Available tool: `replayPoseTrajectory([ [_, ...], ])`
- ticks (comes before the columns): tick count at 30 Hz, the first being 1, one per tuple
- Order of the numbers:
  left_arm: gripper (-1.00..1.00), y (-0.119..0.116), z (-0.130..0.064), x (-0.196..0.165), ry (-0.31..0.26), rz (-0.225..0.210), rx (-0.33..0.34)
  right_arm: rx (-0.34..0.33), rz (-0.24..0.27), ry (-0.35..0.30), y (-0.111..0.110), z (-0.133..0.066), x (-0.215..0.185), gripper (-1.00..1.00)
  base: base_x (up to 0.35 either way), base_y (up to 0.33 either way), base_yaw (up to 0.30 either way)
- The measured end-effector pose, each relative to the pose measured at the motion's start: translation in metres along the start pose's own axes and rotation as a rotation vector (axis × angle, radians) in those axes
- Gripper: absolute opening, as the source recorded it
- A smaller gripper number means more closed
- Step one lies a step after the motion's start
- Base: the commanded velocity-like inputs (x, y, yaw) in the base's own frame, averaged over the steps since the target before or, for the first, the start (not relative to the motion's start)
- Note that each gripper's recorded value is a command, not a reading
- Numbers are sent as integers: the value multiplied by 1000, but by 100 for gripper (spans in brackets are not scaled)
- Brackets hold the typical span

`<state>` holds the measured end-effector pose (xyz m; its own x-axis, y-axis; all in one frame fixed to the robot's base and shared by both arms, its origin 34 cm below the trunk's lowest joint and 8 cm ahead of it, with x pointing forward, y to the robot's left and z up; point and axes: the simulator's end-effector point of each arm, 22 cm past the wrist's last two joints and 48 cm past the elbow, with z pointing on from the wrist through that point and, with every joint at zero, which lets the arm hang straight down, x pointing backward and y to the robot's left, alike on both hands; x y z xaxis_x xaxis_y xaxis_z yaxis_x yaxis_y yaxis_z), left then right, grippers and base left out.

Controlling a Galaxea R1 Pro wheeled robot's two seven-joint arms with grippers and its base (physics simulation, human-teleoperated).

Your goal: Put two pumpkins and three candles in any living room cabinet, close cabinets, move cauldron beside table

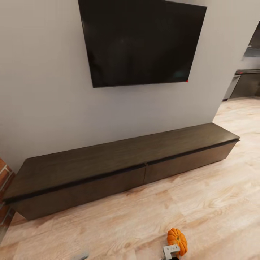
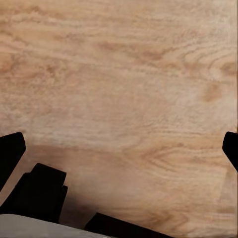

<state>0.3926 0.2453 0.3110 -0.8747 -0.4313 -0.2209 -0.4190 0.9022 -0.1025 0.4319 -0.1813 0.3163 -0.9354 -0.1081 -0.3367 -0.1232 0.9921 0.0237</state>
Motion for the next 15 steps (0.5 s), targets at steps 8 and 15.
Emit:
replayPoseTrajectory([
  [8,100,18,-15,12,39,-73,-39,25,0,10,-18,-16,-4,100,-255,0,-222],
  [15,100,31,-29,12,52,-148,-65,43,4,41,-29,-32,12,100,-18,0,-235],
])
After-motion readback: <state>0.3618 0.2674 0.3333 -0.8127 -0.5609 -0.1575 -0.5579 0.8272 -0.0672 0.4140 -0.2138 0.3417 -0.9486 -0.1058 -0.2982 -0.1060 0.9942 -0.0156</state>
